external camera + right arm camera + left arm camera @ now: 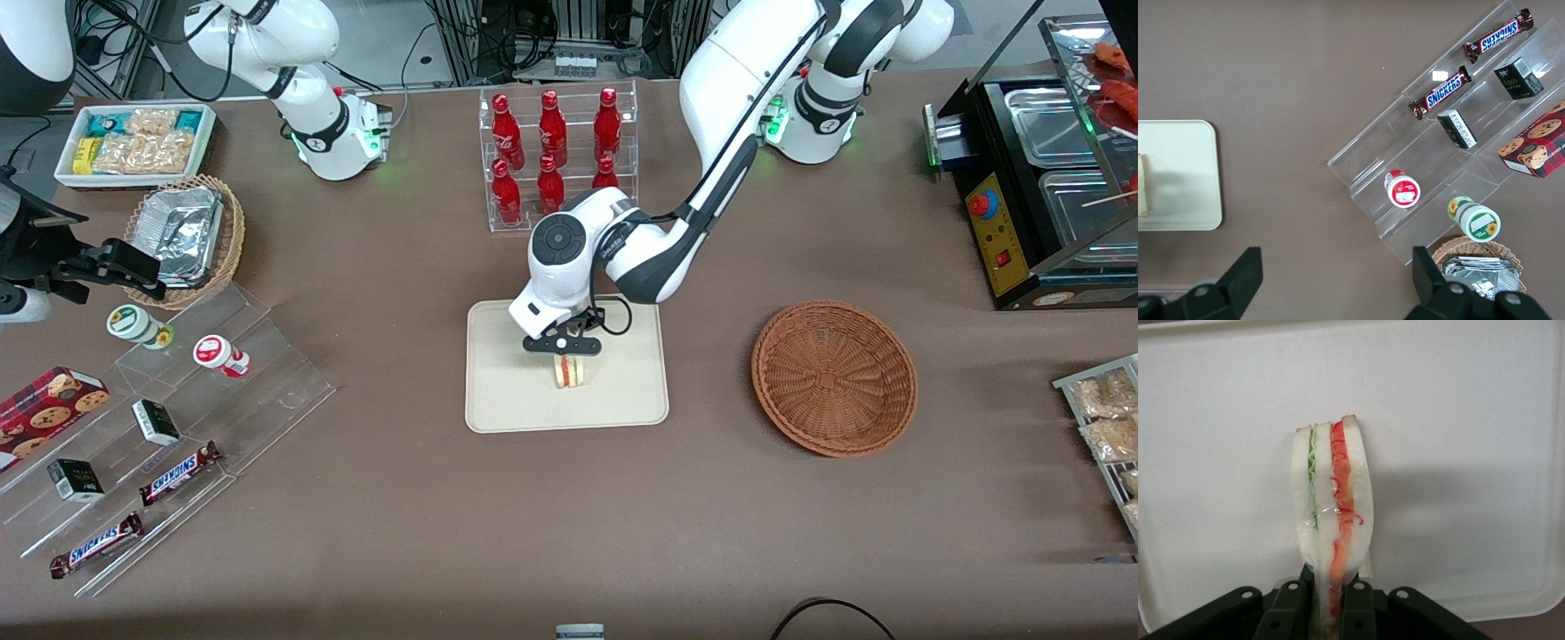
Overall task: Place sandwich from basket to tray
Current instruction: 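Lower the sandwich onto the tray and open the left gripper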
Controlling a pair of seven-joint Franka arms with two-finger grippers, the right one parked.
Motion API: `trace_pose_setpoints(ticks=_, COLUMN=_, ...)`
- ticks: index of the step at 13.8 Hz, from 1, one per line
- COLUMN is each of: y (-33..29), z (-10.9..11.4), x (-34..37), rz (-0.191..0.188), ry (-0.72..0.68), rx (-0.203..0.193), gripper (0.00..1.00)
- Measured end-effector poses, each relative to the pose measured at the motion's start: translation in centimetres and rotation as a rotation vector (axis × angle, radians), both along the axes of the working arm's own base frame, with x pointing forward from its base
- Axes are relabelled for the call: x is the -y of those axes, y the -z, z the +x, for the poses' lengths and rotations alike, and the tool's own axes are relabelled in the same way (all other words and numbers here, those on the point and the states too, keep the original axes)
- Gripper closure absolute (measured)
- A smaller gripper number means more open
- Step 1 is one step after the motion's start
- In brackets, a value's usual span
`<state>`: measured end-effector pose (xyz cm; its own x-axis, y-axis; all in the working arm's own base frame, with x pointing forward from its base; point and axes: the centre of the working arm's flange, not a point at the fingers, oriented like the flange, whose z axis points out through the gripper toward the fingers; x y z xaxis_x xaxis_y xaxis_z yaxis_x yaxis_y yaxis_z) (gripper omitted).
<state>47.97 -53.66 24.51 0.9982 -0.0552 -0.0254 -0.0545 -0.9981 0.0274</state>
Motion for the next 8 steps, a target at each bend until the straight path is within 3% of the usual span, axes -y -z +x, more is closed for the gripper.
trace_pose_setpoints(ticks=2, y=0.19, z=-0.03, x=0.3, rz=-0.014, ry=0.002, rx=0.011, gripper=0.78)
trace_pose_setpoints(ticks=3, y=0.46, z=-0.06, x=0.41, rz=-0.019, ry=0.003, rx=0.014, gripper=0.72)
trace_pose_setpoints(ticks=8, y=0.06, z=0.26, x=0.75, rz=-0.034, ry=0.001, rx=0.026, gripper=0.24)
